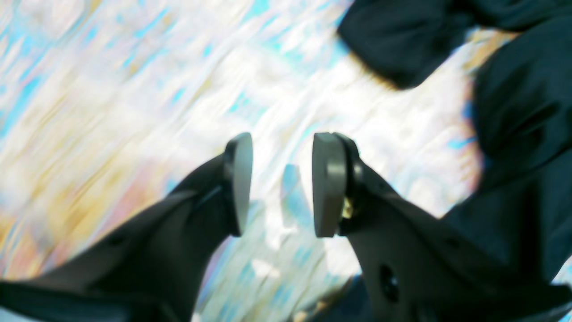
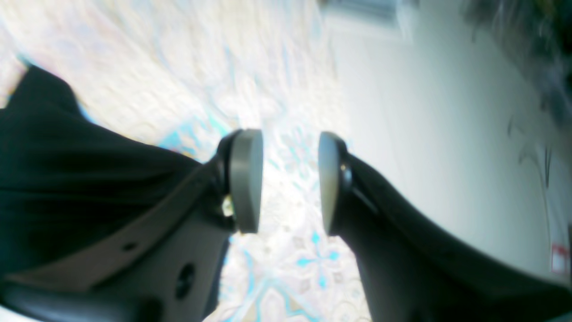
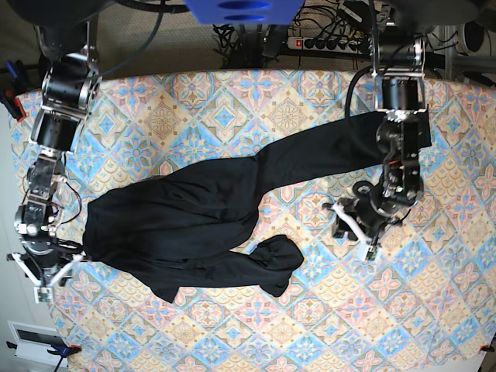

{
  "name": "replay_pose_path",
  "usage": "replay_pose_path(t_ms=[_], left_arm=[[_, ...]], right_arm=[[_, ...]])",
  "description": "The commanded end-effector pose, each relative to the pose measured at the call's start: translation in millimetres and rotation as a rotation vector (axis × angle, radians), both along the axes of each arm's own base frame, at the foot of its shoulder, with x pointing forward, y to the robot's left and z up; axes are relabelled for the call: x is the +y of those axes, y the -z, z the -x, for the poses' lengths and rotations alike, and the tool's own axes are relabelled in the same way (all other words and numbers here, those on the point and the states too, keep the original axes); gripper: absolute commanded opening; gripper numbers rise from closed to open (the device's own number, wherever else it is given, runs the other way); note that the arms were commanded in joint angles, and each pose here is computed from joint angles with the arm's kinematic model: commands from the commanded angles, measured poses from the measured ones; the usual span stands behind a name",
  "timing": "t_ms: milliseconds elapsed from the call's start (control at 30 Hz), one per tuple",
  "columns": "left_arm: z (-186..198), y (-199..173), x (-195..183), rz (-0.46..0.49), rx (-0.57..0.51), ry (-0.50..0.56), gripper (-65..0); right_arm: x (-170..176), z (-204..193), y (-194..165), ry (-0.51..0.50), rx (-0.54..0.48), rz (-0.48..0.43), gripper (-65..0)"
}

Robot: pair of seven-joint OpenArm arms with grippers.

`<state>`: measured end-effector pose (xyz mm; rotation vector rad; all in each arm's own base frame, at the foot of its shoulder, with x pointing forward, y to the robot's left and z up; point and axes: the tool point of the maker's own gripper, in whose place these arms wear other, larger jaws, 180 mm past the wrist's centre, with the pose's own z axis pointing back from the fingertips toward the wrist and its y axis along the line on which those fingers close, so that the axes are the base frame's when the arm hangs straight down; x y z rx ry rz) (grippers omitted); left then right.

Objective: Layout the t-shirt on the table in an organized manner, then fold the t-shirt properly
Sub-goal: 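Drag the shirt with the left gripper, then release it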

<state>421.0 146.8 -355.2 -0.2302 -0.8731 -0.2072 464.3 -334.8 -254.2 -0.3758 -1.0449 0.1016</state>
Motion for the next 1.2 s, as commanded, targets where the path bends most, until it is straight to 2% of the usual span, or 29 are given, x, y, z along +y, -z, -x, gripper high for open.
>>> replay_pose_path(t_ms=[0, 67, 233, 400, 467, 600, 667, 767, 800, 867, 1000, 1167], left_arm=[[-16.6, -14.9, -10.0, 0.007, -0.056, 0.016, -44.7], [-26.8, -10.7, -23.3, -0.006, -0.056, 0.038, -44.5], [-36.1, 5.1, -91.0, 0.009, -0.004, 0.161, -44.2], [-18.3, 11.3, -156.9, -0.002, 0.008, 0.315, -44.2], [-7.8, 22.1, -179.6, 0.009, 0.043, 0.356, -44.2], [1.5, 43.0, -218.9, 0.047, 0.105, 0.398, -44.9], [5.1, 55.3, -226.4, 0.05, 0.145, 0.406, -48.8], [-4.2, 45.3, -229.7, 0.076, 0.106, 0.394, -62.3], [-9.2, 41.1, -227.3, 0.088, 0.096, 0.378, -65.0], [-29.0, 19.7, -218.2, 0.114, 0.046, 0.338, -65.0], [-67.6, -36.8, -159.3, 0.128, -0.082, 0.213, -65.0], [-88.3, -109.4, -81.1, 0.072, -0.232, 0.093, -65.0]], right_arm=[[3.5, 5.5, -2.8, -0.015, -0.013, 0.017, -44.4], [24.2, 14.5, 5.8, -0.055, -0.011, 0.02, -44.4], [69.0, 44.9, 24.1, -0.133, -0.009, 0.008, -44.3], [98.5, 71.6, 36.4, -0.185, 0.001, -0.007, -44.2], [112.1, 78.4, 37.0, -0.21, -0.003, -0.014, -44.1], [127.3, 96.3, 41.6, -0.23, 0.012, -0.027, -44.1], [135.2, 104.1, 41.5, -0.244, 0.014, -0.029, -44.1], [140.2, 113.7, 45.4, -0.25, 0.024, -0.036, -44.1], [140.7, 115.9, 47.6, -0.251, 0.029, -0.04, -44.1], [146.1, 119.3, 50.7, -0.262, 0.032, -0.086, -44.1], [157.1, 121.8, 52.1, -0.282, 0.023, -0.183, -44.1], [162.7, 124.9, 57.8, -0.286, 0.052, -0.237, -44.0]])
